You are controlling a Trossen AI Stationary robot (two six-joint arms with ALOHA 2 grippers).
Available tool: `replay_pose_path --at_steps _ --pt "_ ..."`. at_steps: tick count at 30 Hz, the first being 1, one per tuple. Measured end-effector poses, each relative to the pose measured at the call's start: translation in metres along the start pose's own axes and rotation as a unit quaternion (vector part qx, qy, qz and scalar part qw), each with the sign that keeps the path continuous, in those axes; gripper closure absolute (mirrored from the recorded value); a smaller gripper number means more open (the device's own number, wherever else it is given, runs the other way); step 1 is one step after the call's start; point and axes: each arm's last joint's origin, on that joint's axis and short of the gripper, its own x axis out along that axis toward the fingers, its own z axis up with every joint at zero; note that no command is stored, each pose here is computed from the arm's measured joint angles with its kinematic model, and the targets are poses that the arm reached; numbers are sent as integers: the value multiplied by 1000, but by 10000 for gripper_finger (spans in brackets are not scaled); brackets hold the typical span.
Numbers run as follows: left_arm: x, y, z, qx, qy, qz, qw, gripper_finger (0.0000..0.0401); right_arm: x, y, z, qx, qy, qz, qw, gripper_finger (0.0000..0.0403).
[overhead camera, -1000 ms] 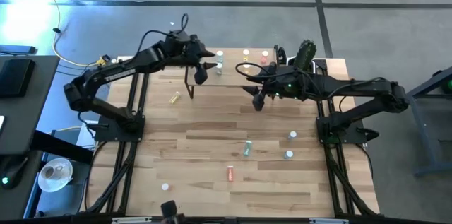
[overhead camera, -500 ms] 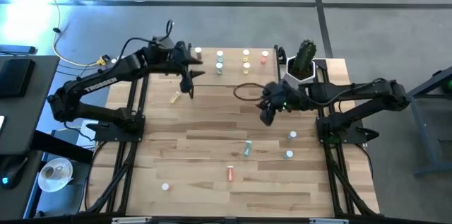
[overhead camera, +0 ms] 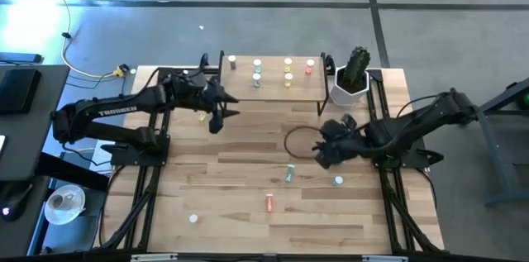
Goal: Pick and place medicine bottles onto shelf by color
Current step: Put the bottom right blue pill bottle on the shelf aligned with the other blue pill bottles
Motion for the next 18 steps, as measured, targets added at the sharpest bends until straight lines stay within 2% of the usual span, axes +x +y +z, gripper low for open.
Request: replay_pose_path --at_steps 8,18 --pt "4 -11 -1 14 -8 -21 1000 219 6 15 -46 76 22 28 996 217" --pt "4 -12 0 9 -11 -21 1000 219 -14 32 -94 91 5 85 992 217"
